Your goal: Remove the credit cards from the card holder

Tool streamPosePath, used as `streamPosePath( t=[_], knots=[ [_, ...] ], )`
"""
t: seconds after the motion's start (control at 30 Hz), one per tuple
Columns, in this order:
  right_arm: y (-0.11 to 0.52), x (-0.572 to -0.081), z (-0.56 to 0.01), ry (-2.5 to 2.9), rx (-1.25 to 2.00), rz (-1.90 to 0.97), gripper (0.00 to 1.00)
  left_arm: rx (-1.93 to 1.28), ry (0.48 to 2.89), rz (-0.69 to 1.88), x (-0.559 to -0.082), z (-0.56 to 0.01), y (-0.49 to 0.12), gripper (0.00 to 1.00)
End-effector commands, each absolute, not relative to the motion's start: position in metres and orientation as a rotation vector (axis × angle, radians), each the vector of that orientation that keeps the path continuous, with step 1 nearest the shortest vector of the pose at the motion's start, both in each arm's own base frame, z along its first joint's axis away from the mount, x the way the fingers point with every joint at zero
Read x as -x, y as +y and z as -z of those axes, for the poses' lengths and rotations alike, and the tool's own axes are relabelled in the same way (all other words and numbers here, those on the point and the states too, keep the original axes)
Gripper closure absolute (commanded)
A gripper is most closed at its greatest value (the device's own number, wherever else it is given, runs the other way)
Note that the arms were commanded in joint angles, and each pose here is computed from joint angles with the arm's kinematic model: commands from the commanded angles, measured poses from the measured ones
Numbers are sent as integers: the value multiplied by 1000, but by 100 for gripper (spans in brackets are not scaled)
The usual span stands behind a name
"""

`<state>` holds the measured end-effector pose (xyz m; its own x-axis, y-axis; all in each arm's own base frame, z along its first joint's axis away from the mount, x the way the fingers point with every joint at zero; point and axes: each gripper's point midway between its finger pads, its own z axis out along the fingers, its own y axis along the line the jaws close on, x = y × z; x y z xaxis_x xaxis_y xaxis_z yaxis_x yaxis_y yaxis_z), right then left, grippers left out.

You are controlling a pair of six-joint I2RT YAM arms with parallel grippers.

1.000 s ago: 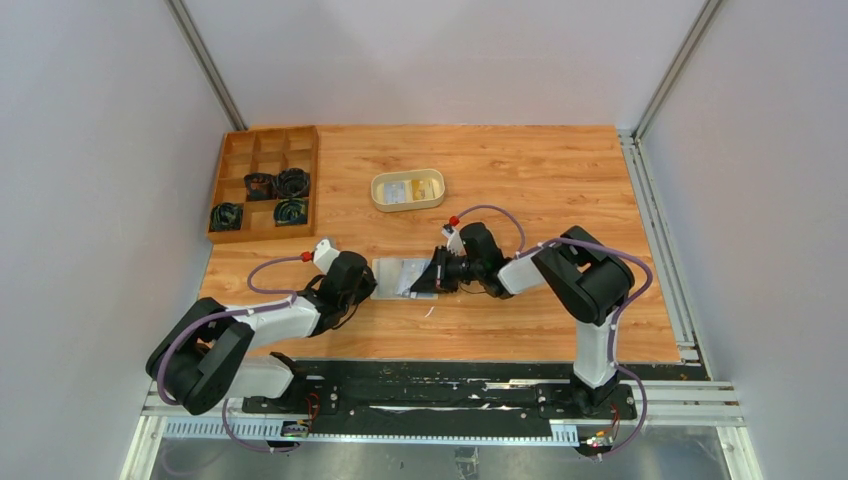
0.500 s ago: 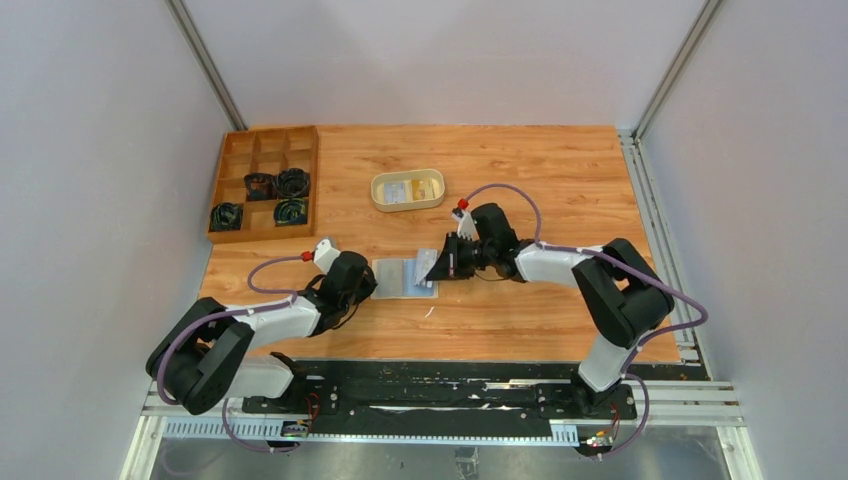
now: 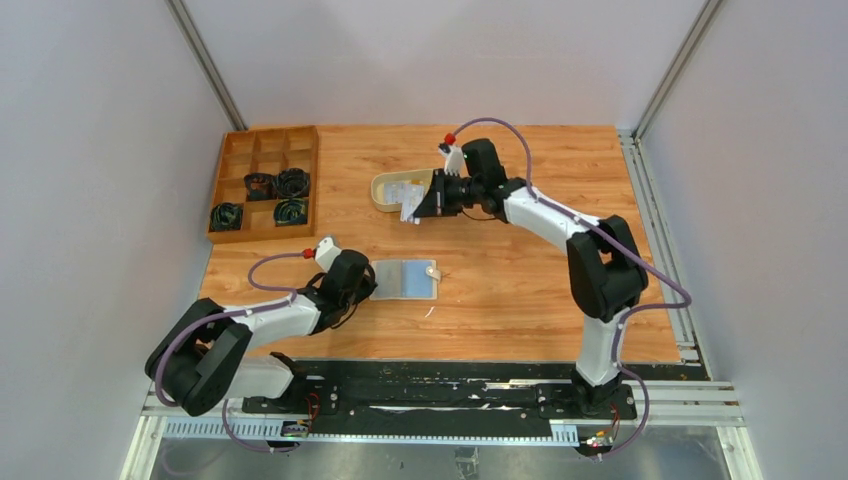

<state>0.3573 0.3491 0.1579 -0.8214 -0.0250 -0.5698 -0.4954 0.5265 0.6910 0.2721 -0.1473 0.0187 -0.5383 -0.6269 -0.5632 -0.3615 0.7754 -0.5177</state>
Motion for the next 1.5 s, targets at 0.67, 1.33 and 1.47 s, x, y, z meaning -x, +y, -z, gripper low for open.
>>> streamPosePath(
  t=[0.67,1.33,1.47],
  knots=[
    [382,-498,-141,2292,540,-1167,100,594,2340,271,-247,4,-131,100],
    [424,-488,-82,2364,522,-1158,100,591,2370,264,-245,13,-133,100],
    [428,-486,-78,2364,525,-1177,100,591,2370,260,-245,14,-133,100]
  ],
)
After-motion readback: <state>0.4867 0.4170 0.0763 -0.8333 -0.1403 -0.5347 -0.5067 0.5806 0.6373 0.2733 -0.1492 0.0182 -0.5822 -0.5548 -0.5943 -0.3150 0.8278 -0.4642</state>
